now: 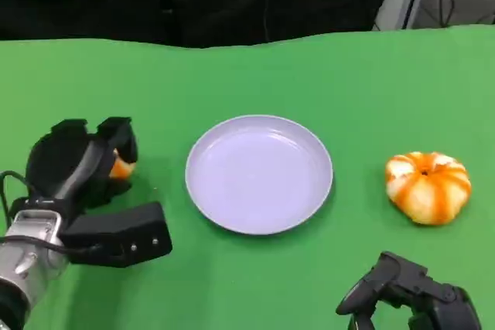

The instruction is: Grasp the bread from the table and place it into the plate.

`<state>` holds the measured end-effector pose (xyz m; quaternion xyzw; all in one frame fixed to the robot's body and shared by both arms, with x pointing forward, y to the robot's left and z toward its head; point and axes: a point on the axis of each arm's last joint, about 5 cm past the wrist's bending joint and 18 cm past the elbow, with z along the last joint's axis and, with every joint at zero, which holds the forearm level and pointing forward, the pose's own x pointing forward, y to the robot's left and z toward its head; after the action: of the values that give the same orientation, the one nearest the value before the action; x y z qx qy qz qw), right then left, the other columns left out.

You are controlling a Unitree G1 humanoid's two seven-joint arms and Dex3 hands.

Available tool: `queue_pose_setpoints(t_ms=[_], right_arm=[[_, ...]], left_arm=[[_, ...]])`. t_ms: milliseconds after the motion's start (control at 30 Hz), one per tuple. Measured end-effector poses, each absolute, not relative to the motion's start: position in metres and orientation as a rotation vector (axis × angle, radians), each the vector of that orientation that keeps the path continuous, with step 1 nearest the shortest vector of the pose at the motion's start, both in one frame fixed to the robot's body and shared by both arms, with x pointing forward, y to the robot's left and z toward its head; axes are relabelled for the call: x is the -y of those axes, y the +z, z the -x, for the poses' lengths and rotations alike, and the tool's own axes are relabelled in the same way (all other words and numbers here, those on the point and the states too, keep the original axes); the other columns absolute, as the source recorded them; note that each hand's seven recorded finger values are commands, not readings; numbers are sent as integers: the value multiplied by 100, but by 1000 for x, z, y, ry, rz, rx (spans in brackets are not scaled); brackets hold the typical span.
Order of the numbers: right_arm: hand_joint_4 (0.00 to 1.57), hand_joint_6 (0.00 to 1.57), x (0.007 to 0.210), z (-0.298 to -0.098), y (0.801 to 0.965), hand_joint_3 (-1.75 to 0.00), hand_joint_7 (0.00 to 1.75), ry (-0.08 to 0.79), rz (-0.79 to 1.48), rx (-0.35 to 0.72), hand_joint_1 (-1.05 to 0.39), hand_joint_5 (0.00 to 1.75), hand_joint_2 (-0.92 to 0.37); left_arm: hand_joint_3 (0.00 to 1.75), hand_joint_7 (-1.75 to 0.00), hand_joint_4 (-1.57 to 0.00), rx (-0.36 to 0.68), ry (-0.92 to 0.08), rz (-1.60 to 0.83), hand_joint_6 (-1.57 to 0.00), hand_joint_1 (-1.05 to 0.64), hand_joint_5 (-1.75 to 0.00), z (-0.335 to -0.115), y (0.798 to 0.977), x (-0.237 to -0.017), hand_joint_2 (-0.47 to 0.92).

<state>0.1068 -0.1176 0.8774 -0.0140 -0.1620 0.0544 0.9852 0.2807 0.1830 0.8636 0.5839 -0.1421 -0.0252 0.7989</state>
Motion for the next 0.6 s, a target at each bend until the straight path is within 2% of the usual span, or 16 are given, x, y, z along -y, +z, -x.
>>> queue_pose_setpoints(t_ms=[133, 267, 367, 400, 433, 600], right_arm=[[77, 82, 118, -107, 877, -136, 134, 109, 27, 325, 0, 165, -38], [77, 82, 118, -106, 877, -135, 134, 108, 27, 322, 0, 165, -38], [77, 82, 118, -106, 877, -135, 135, 109, 26, 322, 0, 165, -38], [77, 82, 118, -106, 877, -135, 135, 109, 26, 322, 0, 165, -38], [77, 82, 118, -106, 877, -135, 135, 108, 26, 321, 0, 165, -38], [78, 82, 117, -107, 878, -135, 135, 112, 26, 328, -1, 165, -38]], left_arm=[[102, -175, -87, 362, -50, -1232, -68, -14, -175, -281, 869, -179, 46], [102, -175, -89, 486, -57, -1167, -68, -14, -175, -280, 882, -166, 43], [102, -175, -89, 526, -50, -1147, -69, -14, -175, -282, 890, -162, 43], [117, -173, -90, 529, -47, -1146, -71, -15, -175, -281, 891, -161, 41], [123, -172, -91, 530, -57, -1143, -72, -15, -175, -281, 892, -160, 40], [138, -172, -94, 612, -110, -1079, -74, -14, -175, -280, 908, -141, 32]])
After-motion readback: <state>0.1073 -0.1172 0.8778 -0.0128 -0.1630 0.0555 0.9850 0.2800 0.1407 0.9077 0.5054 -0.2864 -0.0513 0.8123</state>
